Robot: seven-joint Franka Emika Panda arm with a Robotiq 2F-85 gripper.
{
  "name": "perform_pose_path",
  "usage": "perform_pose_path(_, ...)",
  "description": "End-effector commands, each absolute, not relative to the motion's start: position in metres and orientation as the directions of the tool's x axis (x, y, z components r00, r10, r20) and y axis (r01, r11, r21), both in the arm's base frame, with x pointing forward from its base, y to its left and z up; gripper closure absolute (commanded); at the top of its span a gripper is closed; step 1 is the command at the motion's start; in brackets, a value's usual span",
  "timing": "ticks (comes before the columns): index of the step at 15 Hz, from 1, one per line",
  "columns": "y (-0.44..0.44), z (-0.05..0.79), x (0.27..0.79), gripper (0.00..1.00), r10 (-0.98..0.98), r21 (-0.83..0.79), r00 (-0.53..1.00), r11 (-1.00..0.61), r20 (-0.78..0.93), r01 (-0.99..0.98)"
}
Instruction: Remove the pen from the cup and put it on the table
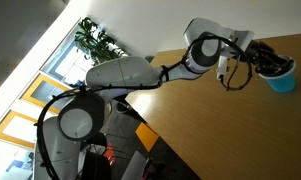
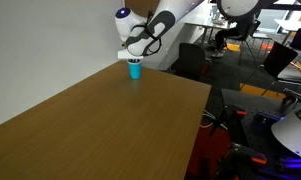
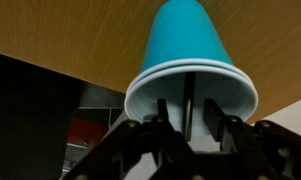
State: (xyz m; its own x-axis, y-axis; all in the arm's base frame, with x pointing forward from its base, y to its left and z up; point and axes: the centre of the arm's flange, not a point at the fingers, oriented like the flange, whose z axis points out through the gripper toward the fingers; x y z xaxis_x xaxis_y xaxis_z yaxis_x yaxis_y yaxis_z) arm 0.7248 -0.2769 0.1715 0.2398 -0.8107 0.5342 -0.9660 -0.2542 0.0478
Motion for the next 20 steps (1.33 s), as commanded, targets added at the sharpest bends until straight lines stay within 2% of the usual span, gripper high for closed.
perform_pose_path(1,-0.286,0.172,0.738,0.56,-0.806,0.07,0.243,-0.245,0.539,-0.967)
perform_pose_path(4,-0.288,0.17,0.739,0.58,-0.802,0.076,0.243,-0.242,0.545,-0.967)
perform_pose_path(5,-0.289,0.169,0.74,0.74,-0.801,0.078,0.243,-0.241,0.547,-0.968)
perform_pose_path(6,-0.288,0.168,0.74,0.83,-0.8,0.078,0.243,-0.241,0.548,-0.967)
perform_pose_path(7,-0.288,0.168,0.741,0.84,-0.799,0.08,0.244,-0.241,0.549,-0.967)
perform_pose_path(9,-0.288,0.166,0.741,0.99,-0.797,0.081,0.246,-0.242,0.551,-0.967)
perform_pose_path(20,-0.268,0.18,0.726,0.97,-0.764,0.077,0.251,-0.256,0.595,-0.964)
